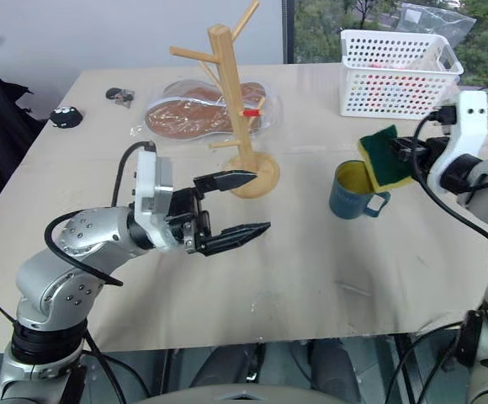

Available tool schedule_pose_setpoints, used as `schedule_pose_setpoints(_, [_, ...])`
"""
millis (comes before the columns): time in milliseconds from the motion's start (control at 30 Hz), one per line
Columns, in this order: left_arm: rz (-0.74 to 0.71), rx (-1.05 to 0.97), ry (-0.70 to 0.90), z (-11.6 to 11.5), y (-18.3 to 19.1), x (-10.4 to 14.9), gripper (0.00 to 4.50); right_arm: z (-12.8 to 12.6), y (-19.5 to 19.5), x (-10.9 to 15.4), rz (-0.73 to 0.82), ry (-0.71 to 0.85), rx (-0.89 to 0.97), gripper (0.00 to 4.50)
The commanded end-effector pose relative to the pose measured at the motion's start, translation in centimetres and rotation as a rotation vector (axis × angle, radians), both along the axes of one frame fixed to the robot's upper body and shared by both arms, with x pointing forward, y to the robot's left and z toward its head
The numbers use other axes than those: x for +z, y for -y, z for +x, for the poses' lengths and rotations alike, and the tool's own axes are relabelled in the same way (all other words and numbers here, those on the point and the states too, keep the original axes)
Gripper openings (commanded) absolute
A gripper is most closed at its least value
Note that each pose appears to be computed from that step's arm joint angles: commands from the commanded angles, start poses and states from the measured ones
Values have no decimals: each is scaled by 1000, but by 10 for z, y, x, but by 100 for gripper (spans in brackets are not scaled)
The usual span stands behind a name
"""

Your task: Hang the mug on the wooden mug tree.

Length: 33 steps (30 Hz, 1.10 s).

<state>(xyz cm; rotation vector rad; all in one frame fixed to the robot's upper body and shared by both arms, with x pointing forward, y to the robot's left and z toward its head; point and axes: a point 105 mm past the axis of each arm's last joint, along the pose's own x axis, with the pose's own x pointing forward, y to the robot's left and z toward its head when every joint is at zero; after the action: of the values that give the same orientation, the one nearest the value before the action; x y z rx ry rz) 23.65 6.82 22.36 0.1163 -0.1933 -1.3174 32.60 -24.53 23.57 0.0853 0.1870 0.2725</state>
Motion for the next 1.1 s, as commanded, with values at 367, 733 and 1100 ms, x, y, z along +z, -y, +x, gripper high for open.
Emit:
schedule_pose_setpoints(367, [42, -152, 39, 0, 26, 1, 439, 10, 106, -78, 28, -86, -353, 7])
schedule_pose_setpoints(733, [114, -141, 30, 1, 22, -10, 439, -17, 99, -40, -191, 113, -280, 365])
schedule_pose_setpoints(1100, [183, -82, 38, 7, 23, -21, 439, -39, -11, -94, -133, 3, -99, 365])
